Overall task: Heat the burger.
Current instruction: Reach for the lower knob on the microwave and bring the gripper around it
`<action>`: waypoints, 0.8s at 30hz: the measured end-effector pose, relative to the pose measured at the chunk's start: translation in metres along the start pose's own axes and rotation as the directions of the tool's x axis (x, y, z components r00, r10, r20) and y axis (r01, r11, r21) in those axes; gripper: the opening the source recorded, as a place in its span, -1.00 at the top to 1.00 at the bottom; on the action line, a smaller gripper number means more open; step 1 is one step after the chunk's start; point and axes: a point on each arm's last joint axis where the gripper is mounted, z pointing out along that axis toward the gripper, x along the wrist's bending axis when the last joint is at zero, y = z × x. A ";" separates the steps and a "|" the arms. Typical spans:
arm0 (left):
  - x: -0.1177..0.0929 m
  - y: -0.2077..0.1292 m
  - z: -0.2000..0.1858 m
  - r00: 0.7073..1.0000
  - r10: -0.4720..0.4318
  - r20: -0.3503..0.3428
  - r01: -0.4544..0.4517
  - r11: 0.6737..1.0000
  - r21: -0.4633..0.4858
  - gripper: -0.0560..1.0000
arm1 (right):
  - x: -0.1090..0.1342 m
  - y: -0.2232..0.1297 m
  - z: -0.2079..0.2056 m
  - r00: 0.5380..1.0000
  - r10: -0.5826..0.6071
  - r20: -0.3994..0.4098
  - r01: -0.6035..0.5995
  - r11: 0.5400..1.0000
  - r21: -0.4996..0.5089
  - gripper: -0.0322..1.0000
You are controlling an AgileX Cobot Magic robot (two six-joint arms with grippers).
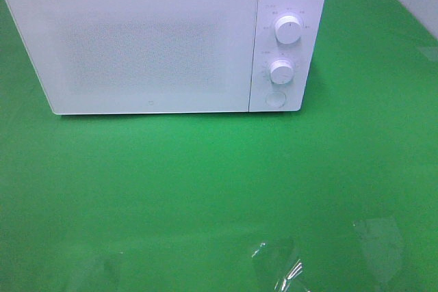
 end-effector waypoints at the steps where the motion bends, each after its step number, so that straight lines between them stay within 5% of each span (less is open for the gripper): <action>1: 0.000 0.000 0.000 1.000 0.000 0.000 0.000 1.000 0.000 -0.95 | 0.002 0.005 0.007 1.000 -0.004 -0.005 0.004 1.000 -0.004 -0.48; 24: 0.000 0.000 0.000 1.000 0.000 0.000 0.000 1.000 0.000 -0.95 | 0.021 0.012 0.107 0.995 -0.044 -0.093 0.039 0.998 -0.058 -0.48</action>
